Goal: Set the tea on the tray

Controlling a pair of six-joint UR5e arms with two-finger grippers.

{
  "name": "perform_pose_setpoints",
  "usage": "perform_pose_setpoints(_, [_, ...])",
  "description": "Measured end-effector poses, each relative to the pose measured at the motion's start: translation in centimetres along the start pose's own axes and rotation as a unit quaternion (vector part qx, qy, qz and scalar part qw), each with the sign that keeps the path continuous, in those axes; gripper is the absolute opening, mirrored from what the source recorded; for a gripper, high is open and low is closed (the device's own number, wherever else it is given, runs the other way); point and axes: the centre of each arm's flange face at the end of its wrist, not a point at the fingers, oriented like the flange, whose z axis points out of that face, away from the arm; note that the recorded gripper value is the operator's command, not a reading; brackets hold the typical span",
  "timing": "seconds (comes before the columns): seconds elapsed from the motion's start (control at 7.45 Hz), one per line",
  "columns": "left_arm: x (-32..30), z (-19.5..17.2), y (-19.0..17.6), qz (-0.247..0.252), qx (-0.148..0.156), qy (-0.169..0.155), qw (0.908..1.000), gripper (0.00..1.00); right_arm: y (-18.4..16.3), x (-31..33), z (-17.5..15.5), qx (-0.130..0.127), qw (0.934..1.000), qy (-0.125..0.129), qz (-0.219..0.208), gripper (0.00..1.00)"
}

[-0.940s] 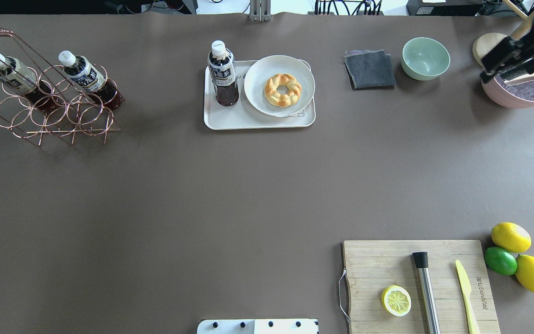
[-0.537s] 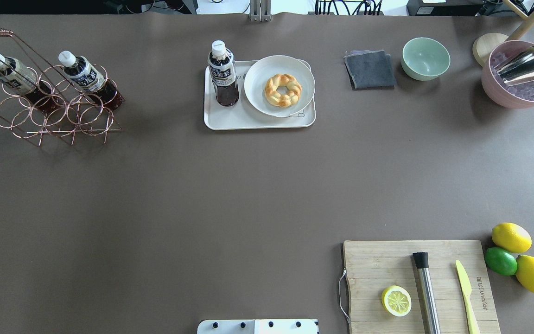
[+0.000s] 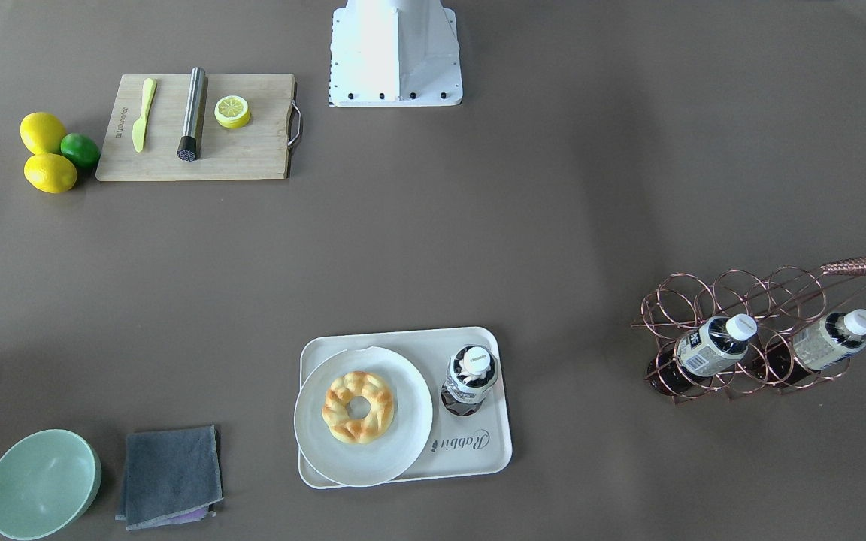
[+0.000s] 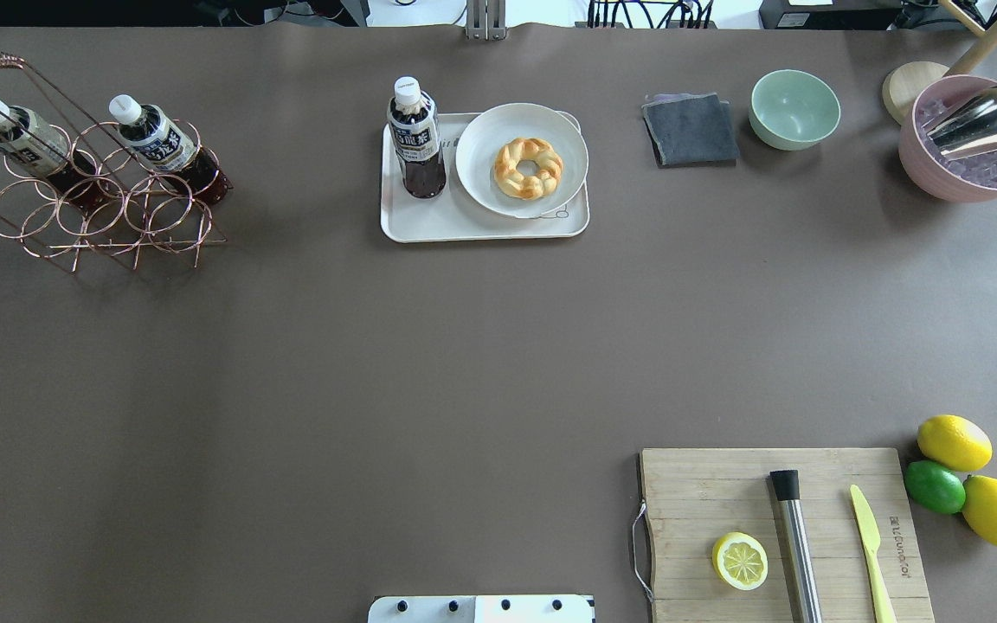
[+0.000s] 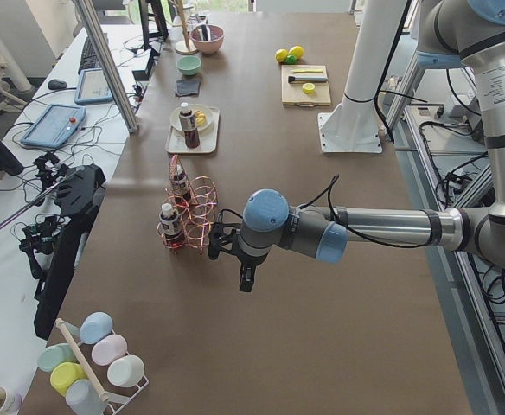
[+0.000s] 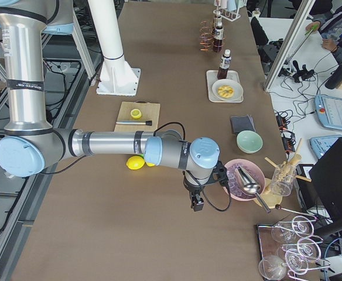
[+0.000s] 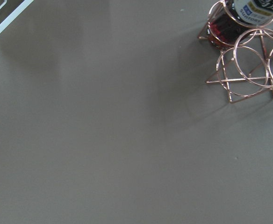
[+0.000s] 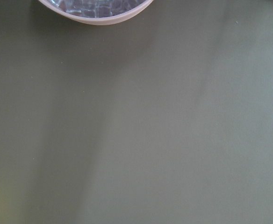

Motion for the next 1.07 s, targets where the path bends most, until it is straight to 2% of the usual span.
perform_pose_setpoints(0.4, [-3.3, -0.7, 1.9, -0.025, 0.007, -0.004, 0.9997, 0.97, 1.2, 0.6, 0.6, 0.007, 1.0, -0.004, 0.001, 1.0])
perform_pose_setpoints(1.07, [-4.1, -0.9, 2.8, -0.036, 0.008, -0.004, 0.9993, 0.97, 0.7, 0.0, -0.2, 0.016, 0.9998, 0.0, -0.008, 1.0])
